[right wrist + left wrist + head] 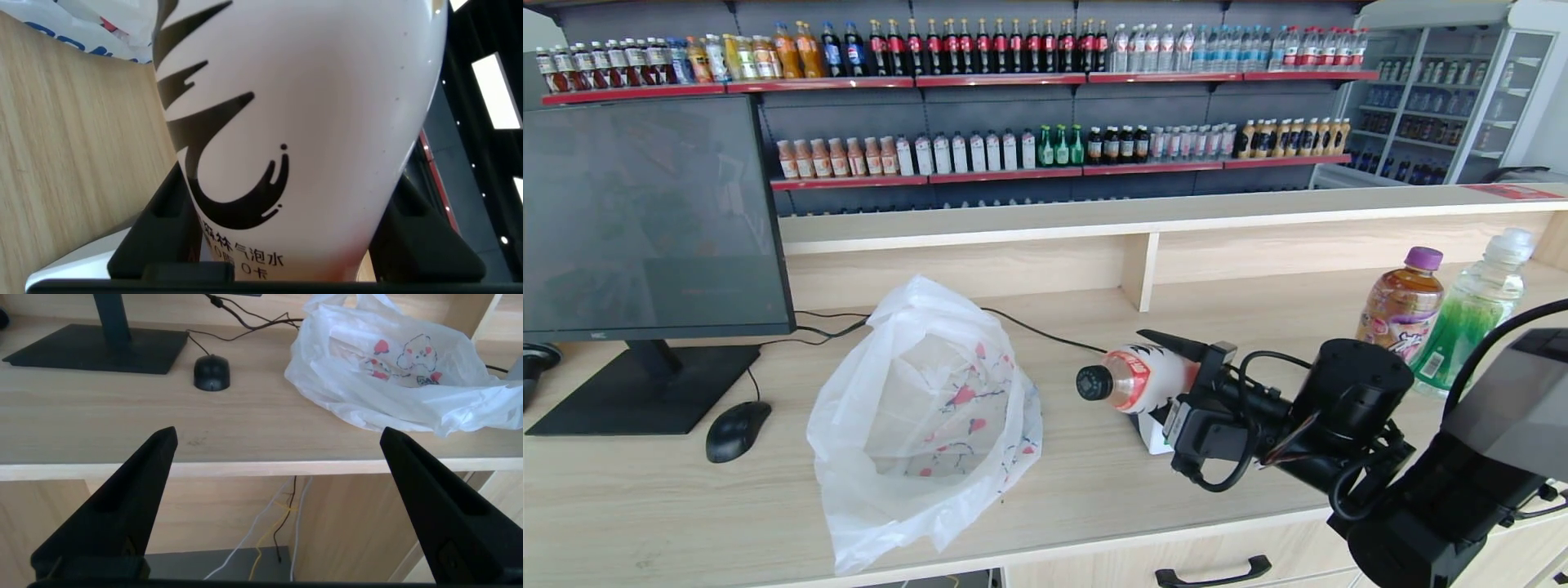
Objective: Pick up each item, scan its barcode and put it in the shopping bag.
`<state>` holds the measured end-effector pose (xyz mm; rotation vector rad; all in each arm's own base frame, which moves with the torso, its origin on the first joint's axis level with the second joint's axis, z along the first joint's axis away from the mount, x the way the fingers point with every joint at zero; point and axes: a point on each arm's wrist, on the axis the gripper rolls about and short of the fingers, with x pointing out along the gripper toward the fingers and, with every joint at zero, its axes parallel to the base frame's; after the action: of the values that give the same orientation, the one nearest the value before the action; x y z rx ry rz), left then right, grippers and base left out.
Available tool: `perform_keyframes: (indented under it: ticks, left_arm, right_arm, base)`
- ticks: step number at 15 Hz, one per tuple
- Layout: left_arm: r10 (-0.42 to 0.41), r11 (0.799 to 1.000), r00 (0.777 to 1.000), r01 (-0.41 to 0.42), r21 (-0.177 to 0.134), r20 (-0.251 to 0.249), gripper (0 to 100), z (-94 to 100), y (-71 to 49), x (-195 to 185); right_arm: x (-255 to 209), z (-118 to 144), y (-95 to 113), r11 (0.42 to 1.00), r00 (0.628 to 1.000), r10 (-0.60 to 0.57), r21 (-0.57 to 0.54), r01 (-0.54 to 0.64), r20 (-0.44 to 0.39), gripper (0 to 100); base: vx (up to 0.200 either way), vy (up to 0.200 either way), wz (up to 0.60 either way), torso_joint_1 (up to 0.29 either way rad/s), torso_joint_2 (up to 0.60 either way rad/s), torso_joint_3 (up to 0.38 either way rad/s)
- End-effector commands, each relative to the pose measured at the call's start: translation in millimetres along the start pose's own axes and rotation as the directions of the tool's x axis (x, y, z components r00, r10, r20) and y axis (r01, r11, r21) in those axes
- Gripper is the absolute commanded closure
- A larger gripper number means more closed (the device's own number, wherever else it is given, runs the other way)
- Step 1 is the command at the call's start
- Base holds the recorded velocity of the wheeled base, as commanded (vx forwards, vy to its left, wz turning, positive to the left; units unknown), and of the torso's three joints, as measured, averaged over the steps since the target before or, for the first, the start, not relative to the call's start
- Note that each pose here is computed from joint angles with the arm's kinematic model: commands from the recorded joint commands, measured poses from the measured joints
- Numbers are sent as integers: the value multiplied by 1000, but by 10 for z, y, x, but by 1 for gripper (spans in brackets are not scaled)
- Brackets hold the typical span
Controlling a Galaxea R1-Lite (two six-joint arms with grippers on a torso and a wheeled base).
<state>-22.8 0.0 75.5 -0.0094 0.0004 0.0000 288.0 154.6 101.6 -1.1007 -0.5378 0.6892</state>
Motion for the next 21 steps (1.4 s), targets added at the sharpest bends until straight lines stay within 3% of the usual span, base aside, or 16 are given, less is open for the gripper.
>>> perform_keyframes:
  ticks: [1, 11, 13, 14, 16, 21]
  left_arm:
    - [0, 1000, 1000, 0, 0, 0, 0, 0, 0, 0]
    - [0, 1000, 1000, 0, 2, 0, 0, 0, 0, 0]
    - [-2, 1000, 1000, 2, 3, 0, 0, 0, 0, 0]
    - [0, 1000, 1000, 0, 3, 0, 0, 0, 0, 0]
    - [-2, 1000, 1000, 2, 3, 0, 0, 0, 0, 0]
    - [0, 1000, 1000, 0, 3, 0, 0, 0, 0, 0]
  right_arm:
    - [9, 8, 9, 1000, 1000, 2, 1, -2, 4, 100]
    - [-16, 38, -33, 1000, 1000, -4, 4, 4, 20, 100]
    - [-28, 88, -140, 999, 999, -38, 7, 38, 34, 100]
    - [-66, 165, -289, 996, 995, -83, 17, 82, 55, 100]
    - [-144, 266, -458, 990, 988, -134, 57, 130, 77, 100]
    - [-241, 416, -627, 952, 976, -195, 257, 166, 94, 100]
  base:
    - [0, 0, 0, 0, 0, 0]
    - [0, 0, 0, 0, 0, 0]
    - [0, 0, 0, 0, 0, 0]
    - [0, 0, 0, 0, 0, 0]
    - [0, 0, 0, 0, 0, 0]
    - [0, 0, 0, 0, 0, 0]
